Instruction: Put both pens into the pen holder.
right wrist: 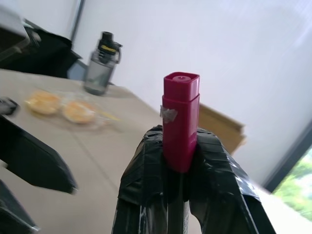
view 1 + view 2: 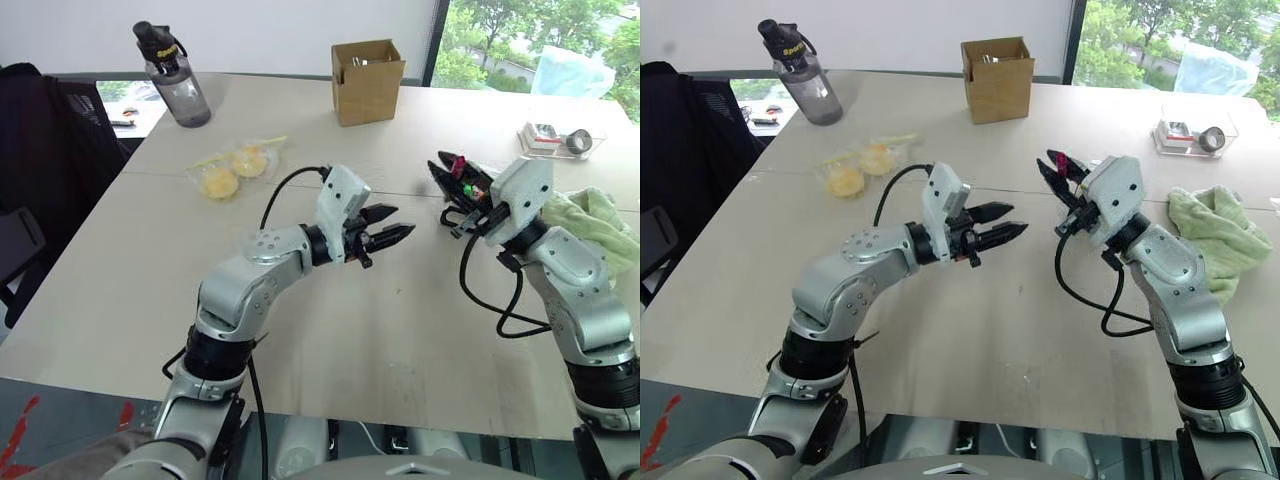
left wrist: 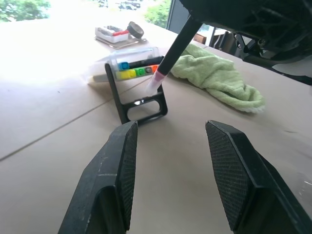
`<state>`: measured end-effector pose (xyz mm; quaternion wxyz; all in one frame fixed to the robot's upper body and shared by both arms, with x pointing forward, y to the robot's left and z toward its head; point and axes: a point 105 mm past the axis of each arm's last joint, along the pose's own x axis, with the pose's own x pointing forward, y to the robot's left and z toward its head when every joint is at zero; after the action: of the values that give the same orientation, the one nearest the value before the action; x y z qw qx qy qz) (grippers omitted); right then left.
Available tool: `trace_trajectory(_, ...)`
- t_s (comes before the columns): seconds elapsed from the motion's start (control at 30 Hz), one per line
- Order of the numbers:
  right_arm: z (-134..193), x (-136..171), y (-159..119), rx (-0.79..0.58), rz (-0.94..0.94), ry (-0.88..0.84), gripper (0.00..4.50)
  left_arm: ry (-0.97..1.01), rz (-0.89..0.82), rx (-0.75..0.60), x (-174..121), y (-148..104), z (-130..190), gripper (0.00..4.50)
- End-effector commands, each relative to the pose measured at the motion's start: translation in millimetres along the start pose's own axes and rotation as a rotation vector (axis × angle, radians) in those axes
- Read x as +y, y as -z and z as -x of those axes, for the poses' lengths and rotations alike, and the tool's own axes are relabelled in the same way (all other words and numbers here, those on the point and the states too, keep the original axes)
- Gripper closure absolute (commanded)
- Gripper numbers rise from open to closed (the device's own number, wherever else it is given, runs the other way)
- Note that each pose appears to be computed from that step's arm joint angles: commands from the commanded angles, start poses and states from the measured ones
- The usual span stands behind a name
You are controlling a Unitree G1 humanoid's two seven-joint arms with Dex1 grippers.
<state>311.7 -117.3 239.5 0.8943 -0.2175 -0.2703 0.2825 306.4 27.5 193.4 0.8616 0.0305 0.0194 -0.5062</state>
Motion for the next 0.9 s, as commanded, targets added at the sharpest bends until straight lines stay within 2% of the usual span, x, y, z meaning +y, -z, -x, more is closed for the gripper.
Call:
trace_trajectory(0.03, 0.1, -15.3, -13.3, -0.081, 0.115, 0.106, 4.42, -0.013, -0.055, -0.037, -5.5, -17.8, 0.3, 2.26)
trace_trajectory(0.3, 5.1, -29.2, 13.8, -0.051, 0.071, 0.235, 4.42, -0.092, -0.085, -0.034, 2.7, -19.3, -3.8, 2.26)
trace_trajectory(0.53, 1.3, -39.4, 30.4, -0.054, 0.103, 0.269, 4.42, -0.099, -0.113, -0.018, 2.8, -19.9, -2.6, 2.26)
trace_trajectory(0.9, -10.5, -41.2, 29.7, -0.102, 0.130, 0.268, 4.42, -0.121, -0.127, -0.007, 3.9, -17.3, 1.4, 2.26)
